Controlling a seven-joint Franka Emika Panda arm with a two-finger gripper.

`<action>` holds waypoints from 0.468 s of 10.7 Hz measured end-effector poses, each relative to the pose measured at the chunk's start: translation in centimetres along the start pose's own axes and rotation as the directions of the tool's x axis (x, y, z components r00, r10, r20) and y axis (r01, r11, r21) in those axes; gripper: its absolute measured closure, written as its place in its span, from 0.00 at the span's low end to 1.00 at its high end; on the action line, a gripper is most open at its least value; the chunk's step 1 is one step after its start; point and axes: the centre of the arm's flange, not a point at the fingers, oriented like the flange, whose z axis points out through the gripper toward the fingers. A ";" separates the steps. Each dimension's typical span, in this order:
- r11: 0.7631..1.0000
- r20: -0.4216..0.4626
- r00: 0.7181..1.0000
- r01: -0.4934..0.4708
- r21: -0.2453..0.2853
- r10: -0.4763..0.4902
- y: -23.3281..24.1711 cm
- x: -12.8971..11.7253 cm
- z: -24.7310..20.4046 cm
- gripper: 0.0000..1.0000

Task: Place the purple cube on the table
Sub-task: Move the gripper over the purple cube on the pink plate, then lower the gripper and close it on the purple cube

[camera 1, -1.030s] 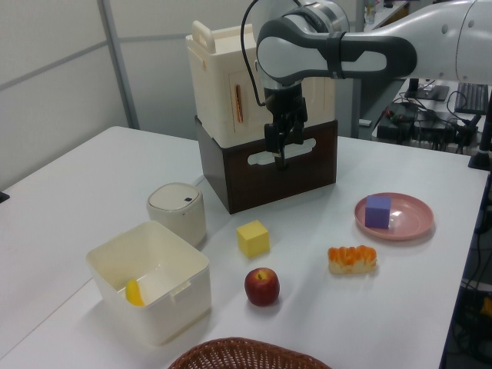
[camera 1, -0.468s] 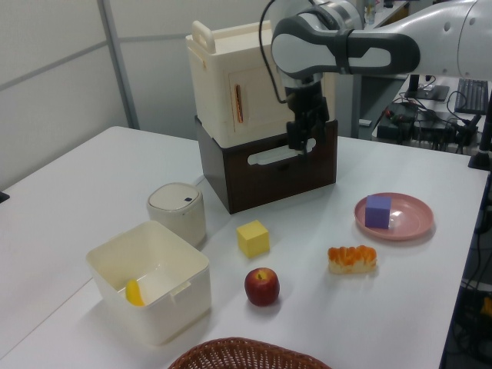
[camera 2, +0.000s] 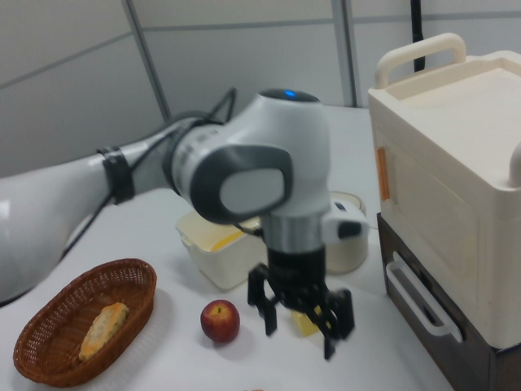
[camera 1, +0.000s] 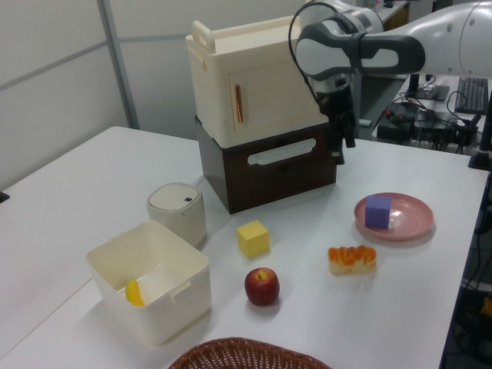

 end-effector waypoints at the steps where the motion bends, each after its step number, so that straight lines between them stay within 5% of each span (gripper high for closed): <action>1: 0.999 0.018 0.999 0.030 0.015 -0.030 1.6 -0.4 1.3 0.00; 5: 0.994 0.160 0.981 0.108 0.011 -0.109 7.4 -1.3 7.2 0.00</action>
